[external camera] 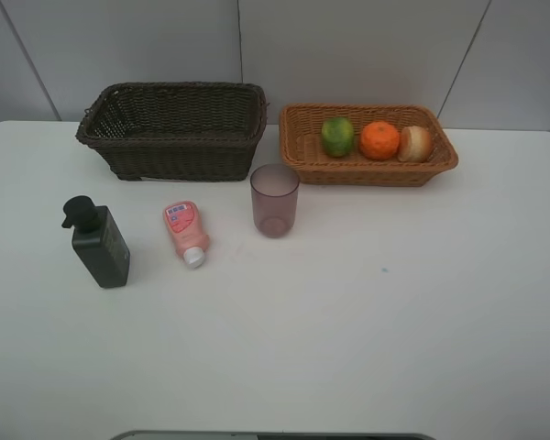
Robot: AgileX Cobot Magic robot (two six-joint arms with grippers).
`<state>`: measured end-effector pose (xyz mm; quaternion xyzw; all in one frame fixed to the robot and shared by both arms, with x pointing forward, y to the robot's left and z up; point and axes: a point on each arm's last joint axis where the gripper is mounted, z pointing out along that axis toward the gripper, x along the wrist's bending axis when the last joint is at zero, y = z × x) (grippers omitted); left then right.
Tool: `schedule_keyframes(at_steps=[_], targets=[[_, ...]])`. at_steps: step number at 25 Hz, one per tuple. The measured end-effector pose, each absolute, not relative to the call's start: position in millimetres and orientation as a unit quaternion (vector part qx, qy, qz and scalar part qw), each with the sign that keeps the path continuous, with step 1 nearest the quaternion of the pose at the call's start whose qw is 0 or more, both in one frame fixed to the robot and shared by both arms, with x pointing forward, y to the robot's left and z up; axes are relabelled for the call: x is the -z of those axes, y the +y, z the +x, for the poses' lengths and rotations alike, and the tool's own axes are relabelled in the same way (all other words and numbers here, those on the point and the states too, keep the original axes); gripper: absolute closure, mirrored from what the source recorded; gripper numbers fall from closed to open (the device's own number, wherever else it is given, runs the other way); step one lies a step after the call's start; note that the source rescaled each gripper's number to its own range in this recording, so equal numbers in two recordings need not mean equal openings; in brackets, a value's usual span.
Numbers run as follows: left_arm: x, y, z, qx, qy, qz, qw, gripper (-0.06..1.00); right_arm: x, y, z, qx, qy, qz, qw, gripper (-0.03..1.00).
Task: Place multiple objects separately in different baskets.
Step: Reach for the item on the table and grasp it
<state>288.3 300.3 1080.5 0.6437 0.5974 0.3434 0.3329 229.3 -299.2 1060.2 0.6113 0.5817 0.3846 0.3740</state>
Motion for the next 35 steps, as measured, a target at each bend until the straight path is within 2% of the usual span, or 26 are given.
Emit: schedule_keyframes(at_steps=[6, 12, 17, 24, 32, 35], targets=[[-1085.1, 294.2, 356.2, -0.263, 0.619, 0.690, 0.268, -0.06, -1060.2, -299.2, 229.3, -0.385, 0.582, 0.611, 0.374, -0.03], [-1090.3, 268.6, 420.1, -0.194, 0.631, 0.712, 0.240, -0.06, -1060.2, -299.2, 229.3, -0.385, 0.582, 0.611, 0.374, -0.03], [-1069.2, 243.0, 462.6, -0.143, 0.646, 0.724, 0.197, -0.06, -1060.2, -299.2, 229.3, -0.385, 0.582, 0.611, 0.374, -0.03], [-1028.7, 222.8, 488.0, -0.097, 0.649, 0.742, 0.135, -0.06, -1060.0, -299.2, 229.4, -0.384, 0.582, 0.612, 0.374, -0.03], [-1023.0, 220.6, 494.8, -0.095, 0.674, 0.718, 0.143, -0.06, -1059.7, -299.2, 229.6, -0.384, 0.582, 0.612, 0.373, -0.03], [-1016.0, 220.8, 497.8, -0.091, 0.688, 0.709, 0.129, -0.06, -1059.7, -299.2, 229.6, -0.384, 0.582, 0.612, 0.373, -0.03]])
